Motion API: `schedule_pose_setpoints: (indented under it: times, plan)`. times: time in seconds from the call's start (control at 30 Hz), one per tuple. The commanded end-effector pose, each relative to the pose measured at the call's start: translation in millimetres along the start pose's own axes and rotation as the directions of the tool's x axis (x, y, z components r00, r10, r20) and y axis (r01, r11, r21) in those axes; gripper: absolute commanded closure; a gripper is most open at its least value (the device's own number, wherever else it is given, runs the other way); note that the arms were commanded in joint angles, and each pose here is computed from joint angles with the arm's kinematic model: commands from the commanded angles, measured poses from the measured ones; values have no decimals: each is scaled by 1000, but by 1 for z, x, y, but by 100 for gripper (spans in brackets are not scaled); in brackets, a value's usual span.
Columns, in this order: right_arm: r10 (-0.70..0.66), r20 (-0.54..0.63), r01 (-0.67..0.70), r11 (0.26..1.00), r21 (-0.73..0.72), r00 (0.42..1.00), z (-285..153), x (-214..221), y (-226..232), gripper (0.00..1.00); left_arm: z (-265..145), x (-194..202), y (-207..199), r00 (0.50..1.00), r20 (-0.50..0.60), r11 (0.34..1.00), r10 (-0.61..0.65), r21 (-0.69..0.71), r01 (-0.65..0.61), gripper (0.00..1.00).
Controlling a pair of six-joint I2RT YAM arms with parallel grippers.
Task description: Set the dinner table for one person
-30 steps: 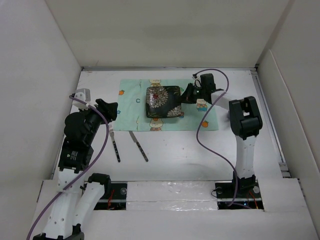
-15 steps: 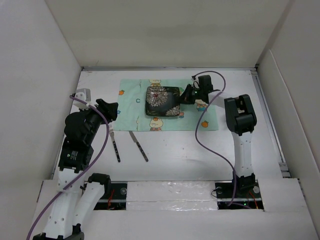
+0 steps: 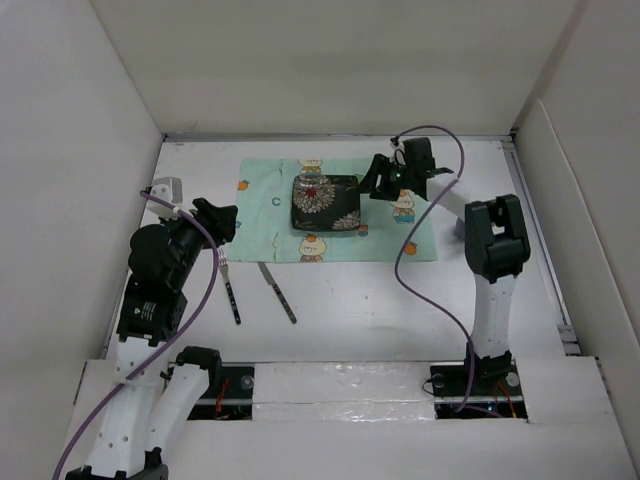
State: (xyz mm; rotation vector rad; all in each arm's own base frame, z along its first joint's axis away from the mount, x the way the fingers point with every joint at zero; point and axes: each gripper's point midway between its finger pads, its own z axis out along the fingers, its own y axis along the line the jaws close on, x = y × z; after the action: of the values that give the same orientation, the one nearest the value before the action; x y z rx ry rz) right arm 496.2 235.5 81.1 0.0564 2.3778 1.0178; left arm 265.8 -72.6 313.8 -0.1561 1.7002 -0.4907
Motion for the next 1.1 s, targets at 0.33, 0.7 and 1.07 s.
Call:
schedule_pose_setpoints:
  times: [0.33,0.7,1.07]
  plan:
    - [-279,599,-100,848,521,751,-262,-32,-1,100,-5,-13,-12,999,54,998,10,59,-13,50]
    - [-263,633,-472,477,741,728,-333,6,-142,20,-14,-16,-23,997,73,996,14,86,-20,50]
    - [-169,609,-480,469,742,775,-298,-10,-189,60,-17,-17,-23,997,79,996,16,85,-22,50]
